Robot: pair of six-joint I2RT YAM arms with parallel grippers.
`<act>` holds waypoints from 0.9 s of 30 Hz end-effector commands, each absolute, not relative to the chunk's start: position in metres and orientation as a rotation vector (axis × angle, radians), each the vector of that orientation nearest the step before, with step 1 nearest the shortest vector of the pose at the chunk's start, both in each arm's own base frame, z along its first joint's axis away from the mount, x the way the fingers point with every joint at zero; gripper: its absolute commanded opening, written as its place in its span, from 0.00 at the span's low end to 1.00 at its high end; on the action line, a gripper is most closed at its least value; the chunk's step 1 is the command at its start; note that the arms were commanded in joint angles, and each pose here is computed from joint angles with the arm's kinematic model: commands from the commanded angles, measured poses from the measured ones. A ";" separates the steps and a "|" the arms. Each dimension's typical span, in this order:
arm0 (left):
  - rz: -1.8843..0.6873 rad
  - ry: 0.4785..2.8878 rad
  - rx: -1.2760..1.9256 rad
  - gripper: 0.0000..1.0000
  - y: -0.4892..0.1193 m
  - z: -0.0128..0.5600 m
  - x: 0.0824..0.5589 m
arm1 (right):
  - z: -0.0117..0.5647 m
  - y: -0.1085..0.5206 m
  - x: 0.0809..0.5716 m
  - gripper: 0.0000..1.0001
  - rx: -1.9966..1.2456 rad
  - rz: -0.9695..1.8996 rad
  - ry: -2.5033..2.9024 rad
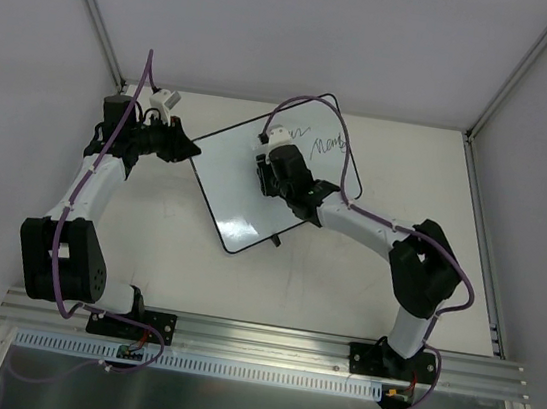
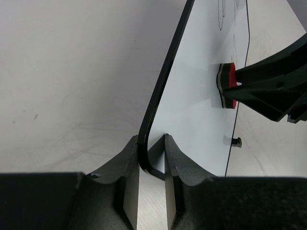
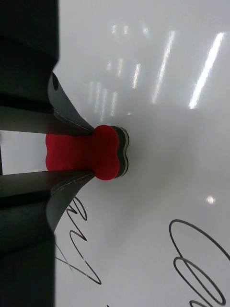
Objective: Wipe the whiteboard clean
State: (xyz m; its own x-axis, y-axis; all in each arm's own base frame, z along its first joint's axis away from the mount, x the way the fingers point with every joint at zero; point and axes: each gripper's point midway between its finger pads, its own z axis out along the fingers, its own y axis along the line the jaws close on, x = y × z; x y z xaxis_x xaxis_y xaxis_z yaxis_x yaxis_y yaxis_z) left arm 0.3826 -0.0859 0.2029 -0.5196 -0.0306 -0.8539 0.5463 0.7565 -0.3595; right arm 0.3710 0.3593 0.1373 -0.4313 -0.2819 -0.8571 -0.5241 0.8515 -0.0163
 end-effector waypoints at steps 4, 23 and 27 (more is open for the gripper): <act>-0.745 1.961 0.532 0.00 -0.100 0.205 0.378 | 0.107 0.293 0.406 0.00 -0.333 0.200 2.122; -0.738 1.969 0.546 0.00 -0.099 0.204 0.376 | 0.073 0.214 0.414 0.00 -0.068 0.132 2.212; -0.741 1.966 0.544 0.00 -0.099 0.205 0.376 | 0.082 0.239 0.415 0.00 -0.128 0.188 2.195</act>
